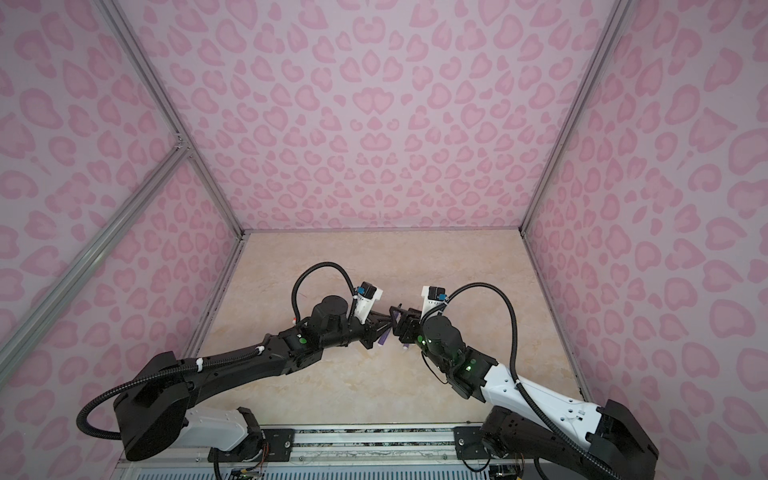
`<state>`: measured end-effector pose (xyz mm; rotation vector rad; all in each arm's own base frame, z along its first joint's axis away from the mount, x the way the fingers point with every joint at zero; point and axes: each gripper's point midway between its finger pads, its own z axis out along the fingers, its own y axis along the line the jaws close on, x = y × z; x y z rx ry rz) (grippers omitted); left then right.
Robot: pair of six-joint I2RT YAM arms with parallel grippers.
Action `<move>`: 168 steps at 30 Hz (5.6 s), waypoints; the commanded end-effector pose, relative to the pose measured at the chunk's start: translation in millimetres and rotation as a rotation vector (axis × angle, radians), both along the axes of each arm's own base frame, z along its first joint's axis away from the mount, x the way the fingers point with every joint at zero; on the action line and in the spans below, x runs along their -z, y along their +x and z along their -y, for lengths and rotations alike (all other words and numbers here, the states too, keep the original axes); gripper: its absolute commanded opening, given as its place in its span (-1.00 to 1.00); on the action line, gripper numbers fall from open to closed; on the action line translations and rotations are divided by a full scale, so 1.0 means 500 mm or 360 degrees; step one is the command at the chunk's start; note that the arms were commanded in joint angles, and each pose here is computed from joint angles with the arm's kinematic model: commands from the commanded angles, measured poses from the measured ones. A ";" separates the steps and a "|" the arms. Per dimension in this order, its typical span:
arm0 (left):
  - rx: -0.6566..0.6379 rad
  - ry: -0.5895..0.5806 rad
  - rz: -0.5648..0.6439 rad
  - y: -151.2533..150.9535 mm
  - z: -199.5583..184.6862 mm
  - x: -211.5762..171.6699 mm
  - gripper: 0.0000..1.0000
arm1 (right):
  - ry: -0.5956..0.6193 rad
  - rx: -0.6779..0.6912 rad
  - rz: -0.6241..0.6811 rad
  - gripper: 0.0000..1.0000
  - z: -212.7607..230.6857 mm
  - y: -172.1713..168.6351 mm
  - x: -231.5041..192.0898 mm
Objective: Insert the pens into the pen caps
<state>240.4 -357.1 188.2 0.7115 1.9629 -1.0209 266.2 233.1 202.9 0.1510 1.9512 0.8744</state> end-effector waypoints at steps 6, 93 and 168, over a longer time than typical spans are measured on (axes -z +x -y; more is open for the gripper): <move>0.0024 -0.0058 0.0140 -0.005 0.006 -0.042 -0.92 | 0.0095 -0.0057 0.0008 0.08 -0.035 -0.006 -0.011; -0.1897 0.0063 -0.0201 0.133 -0.540 0.005 -0.94 | -0.1265 -0.0202 -0.0569 0.02 -0.325 0.332 0.266; -0.0931 -0.0211 -0.0081 0.132 -0.305 -0.052 -0.93 | -0.0955 0.0036 -0.0373 -0.82 -0.221 0.343 0.088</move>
